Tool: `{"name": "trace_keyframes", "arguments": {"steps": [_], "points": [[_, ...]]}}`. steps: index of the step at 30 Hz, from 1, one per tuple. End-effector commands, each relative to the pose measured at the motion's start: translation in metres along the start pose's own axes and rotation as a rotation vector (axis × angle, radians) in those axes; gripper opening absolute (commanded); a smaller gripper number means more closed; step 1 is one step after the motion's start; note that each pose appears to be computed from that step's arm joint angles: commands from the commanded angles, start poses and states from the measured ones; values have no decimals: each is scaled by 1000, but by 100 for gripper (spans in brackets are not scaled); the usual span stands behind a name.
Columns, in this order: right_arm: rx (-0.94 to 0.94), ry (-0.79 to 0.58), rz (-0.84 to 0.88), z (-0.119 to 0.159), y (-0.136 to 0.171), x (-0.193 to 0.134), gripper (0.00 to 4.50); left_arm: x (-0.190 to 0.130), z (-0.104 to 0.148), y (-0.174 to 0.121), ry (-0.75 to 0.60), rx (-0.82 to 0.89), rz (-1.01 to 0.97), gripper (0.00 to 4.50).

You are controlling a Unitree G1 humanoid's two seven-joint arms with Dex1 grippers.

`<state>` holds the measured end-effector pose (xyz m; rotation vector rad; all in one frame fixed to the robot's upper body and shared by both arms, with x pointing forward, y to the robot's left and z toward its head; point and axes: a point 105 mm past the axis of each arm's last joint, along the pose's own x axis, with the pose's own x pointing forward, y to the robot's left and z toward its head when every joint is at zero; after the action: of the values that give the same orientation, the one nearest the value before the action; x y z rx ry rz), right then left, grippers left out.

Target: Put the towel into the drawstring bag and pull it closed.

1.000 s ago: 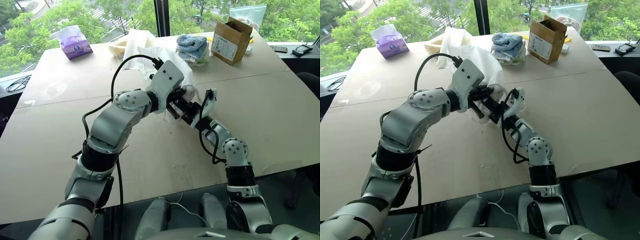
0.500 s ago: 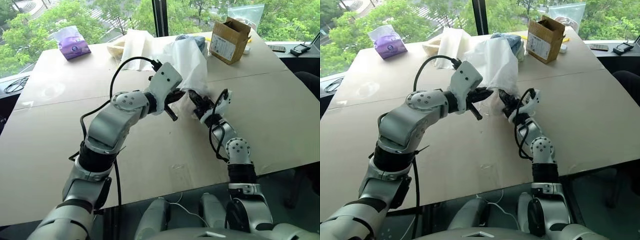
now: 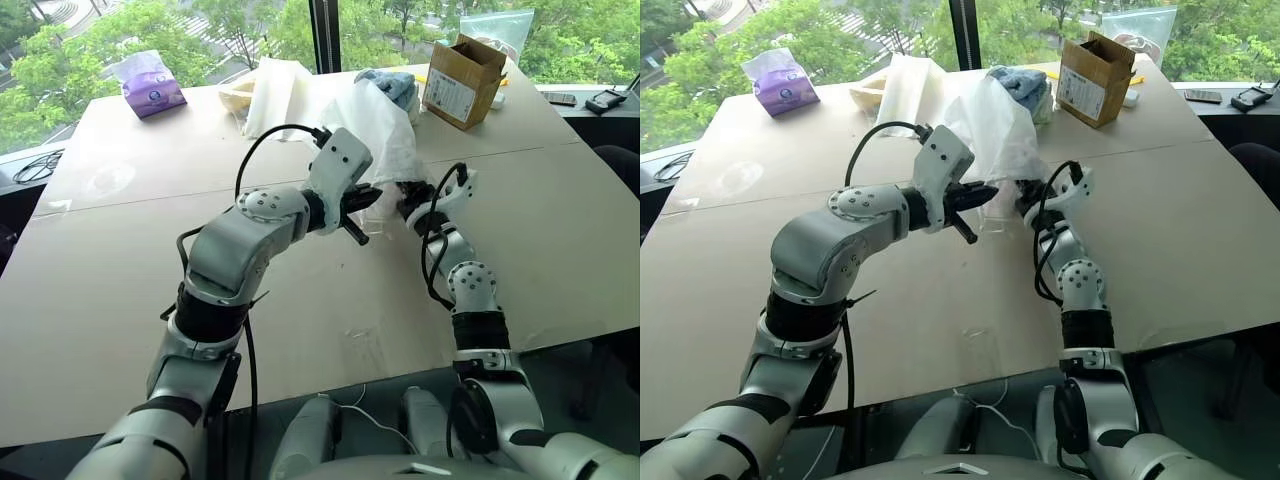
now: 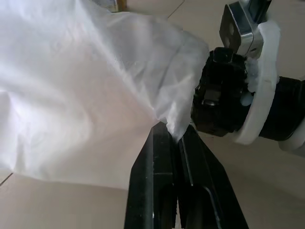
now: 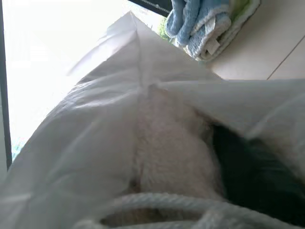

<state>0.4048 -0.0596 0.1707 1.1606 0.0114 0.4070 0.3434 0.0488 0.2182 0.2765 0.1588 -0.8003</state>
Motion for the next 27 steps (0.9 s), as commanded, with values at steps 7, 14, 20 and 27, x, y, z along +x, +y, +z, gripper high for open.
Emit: {"name": "trace_keyframes", "arguments": {"steps": [7, 14, 20, 27], "points": [[-117, 249, 215, -67, 75, -3, 444, 4, 27, 26, -65, -67, 101, 0], [-155, 301, 247, -55, 80, -31, 444, 7, 28, 33, -61, -115, 118, 0], [-147, 350, 255, -44, 77, -53, 444, 9, 33, 39, -80, -173, 130, 0], [2, 348, 125, -43, 64, -54, 444, 17, 30, 32, -63, -138, 110, 0]]}}
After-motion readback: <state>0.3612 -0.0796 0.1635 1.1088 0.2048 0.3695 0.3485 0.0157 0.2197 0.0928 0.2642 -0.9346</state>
